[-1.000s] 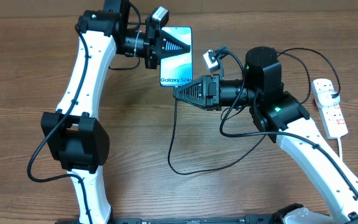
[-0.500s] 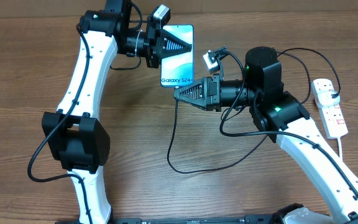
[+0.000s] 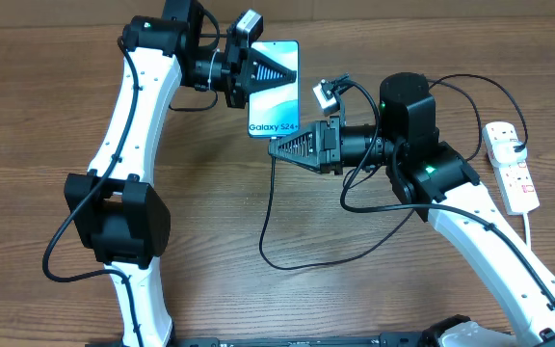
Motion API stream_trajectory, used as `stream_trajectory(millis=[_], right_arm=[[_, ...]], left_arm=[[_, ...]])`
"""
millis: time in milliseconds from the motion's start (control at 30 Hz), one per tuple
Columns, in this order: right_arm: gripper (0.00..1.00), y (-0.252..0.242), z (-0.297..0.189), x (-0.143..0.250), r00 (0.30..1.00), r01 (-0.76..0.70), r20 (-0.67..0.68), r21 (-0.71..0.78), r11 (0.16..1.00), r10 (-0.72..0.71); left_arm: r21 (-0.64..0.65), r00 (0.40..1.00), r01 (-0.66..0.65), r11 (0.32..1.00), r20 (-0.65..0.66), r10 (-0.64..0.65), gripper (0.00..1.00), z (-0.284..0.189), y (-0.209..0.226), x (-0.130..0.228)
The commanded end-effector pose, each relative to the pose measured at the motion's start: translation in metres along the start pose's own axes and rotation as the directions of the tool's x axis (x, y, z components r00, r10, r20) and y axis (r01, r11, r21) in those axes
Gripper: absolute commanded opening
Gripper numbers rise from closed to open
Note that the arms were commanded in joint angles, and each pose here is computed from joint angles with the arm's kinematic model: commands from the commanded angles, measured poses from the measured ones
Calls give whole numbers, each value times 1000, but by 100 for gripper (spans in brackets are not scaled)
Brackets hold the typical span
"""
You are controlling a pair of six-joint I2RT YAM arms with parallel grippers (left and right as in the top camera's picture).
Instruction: Plug charger to phone and switch on socket
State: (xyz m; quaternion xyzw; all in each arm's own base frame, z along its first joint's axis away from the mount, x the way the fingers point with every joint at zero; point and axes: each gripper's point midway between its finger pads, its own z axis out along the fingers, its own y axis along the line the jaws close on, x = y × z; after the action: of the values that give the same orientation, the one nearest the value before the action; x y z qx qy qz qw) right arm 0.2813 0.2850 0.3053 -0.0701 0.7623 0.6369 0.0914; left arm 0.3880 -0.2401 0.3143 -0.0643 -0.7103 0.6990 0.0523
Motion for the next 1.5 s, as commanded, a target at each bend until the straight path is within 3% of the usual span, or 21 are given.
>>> stream_trajectory(millis=[0, 1167, 1267, 1300, 1367, 1467], right_arm=[[4, -1, 0, -8, 999, 29, 41, 18, 999, -29], [5, 1, -9, -32, 988, 57, 140, 27, 998, -60], [57, 2, -8, -29, 990, 61, 125, 19, 998, -63], [68, 3, -8, -28, 991, 61, 120, 15, 998, -63], [80, 4, -8, -26, 992, 63, 109, 8, 998, -63], [89, 5, -8, -23, 994, 63, 94, -1, 998, -62]], left_arm=[[-6, 998, -65, 998, -8, 65, 4, 4, -19, 11], [-6, 998, -60, 998, -27, 60, 4, 10, -18, 21], [-7, 998, -61, 998, -16, 61, 4, 6, -18, 19], [-7, 998, -64, 998, -11, 64, 4, 4, -18, 17], [-8, 998, -63, 998, 1, 63, 4, -1, -18, 15], [-9, 998, -67, 998, 21, 68, 4, -9, -18, 9]])
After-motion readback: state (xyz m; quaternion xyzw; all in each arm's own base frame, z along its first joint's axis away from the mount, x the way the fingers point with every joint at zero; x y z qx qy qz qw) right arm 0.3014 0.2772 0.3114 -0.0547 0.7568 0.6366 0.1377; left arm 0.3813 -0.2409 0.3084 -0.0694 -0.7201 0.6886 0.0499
